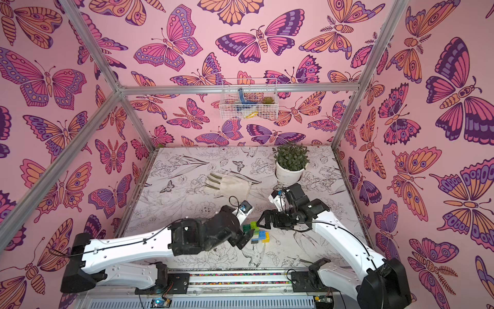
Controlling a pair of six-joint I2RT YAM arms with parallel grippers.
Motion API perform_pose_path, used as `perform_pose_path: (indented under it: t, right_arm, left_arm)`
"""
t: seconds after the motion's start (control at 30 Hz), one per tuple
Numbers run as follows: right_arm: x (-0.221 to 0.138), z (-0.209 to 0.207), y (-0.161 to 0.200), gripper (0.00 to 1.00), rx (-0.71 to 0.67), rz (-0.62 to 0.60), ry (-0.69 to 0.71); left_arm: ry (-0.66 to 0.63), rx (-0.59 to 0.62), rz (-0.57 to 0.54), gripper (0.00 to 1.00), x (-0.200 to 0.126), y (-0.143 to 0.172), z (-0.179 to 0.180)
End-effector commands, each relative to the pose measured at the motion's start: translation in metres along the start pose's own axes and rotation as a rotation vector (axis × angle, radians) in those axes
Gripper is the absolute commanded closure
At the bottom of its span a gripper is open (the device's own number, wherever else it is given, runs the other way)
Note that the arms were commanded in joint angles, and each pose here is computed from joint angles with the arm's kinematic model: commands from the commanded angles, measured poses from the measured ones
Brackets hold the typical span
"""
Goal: Assemble a giraffe with lego
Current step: Assemble the lego brick with the lego brick, then adjust the lego brick at the center of the board.
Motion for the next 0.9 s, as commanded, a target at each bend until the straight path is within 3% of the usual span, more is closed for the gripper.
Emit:
perform_pose_path:
  t: [0.0, 0.2, 0.53, 0.87]
  right_arm:
    - [0.001, -0.002, 0.004, 0.01, 0.007, -0.01, 0.003]
    - [-0.018, 0.002, 0.011, 0.01, -0.001, -0.089, 0.023]
    - [-0.058, 0.001, 0.025, 0.01, 0.135, -0.207, 0.175]
    - [-0.063, 0.01, 0.026, 0.01, 0.103, -0.159, 0.155]
  left_arm:
    - [-0.242, -0.203, -0.091, 0.0, 0.007, 0.014, -0.012]
    - [-0.28, -0.271, -0.146, 0.0, 0.016, 0.025, -0.052]
    - [-0.278, -0.402, -0.204, 0.03, 0.03, 0.084, -0.057]
    - [-0.339, -0.335, -0.216, 0.01, 0.064, 0.089, -0.099]
Point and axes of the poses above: each gripper's point midway between its finger pads, its own x axis out along the fingers, its own z axis along the line the jaws close on, y = z × x, the point moved 7 cm from there along -x, back along the fingers, and after that the axes turned 2 degrees about x, right-handed, at the moved point
